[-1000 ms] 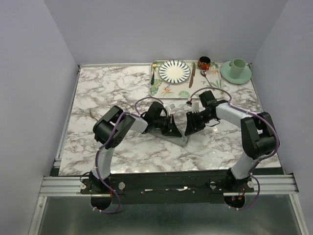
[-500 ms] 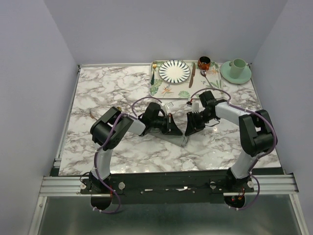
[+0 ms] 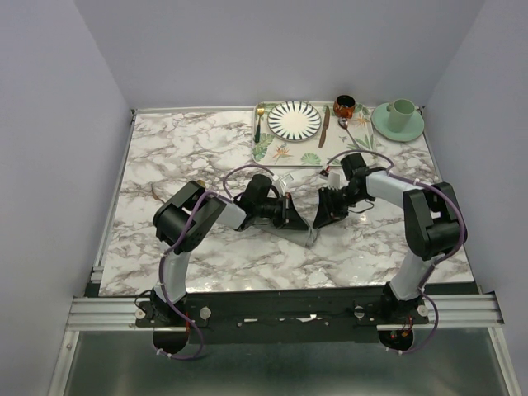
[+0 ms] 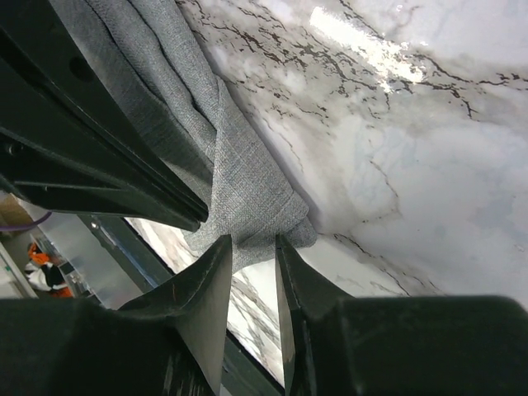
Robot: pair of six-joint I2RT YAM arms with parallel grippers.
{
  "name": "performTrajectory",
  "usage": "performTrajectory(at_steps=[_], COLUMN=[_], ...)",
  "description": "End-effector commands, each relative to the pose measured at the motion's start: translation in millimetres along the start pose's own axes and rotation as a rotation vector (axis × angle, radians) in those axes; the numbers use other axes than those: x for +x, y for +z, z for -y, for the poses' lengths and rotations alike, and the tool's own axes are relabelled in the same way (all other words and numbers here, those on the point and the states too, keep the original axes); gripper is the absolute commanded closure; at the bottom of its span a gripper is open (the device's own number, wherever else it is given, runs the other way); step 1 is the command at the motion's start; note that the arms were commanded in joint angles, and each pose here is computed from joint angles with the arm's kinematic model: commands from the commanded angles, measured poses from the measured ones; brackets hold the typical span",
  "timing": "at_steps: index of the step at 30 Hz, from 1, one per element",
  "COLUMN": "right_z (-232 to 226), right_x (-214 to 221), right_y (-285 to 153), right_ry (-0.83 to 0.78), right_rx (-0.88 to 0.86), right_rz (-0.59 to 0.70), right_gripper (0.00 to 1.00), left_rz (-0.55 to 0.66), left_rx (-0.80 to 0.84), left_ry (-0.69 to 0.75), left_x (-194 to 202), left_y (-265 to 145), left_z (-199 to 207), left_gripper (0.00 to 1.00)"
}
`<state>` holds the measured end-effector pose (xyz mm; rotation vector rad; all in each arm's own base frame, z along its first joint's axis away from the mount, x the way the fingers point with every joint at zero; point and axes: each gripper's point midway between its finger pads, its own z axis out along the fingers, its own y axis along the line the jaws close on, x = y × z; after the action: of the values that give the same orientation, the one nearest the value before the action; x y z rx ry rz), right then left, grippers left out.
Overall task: Fold the napkin into a case and place the utensils inside
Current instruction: Stuff the top corner of the smaller-rectangle-folded napkin into the folded napkin.
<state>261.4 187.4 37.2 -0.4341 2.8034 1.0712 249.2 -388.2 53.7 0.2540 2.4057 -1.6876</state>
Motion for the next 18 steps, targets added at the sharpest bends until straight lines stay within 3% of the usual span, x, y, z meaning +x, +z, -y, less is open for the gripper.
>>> performTrajectory(at_steps=[1, 18], right_z=[-8.4, 13.0], right_x=[-12.6, -11.0], right_y=[-6.7, 12.3], right_ry=[-0.003, 0.003], right_rx=[-0.039, -0.017], right_rz=[0.026, 0.006], right_gripper=[0.64, 0.55], left_rz=[-0.006, -0.030], left_rx=[0.008, -0.020], left_ry=[0.038, 0.010], left_x=[3.2, 3.6], left_y=[-5.3, 8.9], left_z=[9.1, -8.1], left_gripper=[1.00, 1.00])
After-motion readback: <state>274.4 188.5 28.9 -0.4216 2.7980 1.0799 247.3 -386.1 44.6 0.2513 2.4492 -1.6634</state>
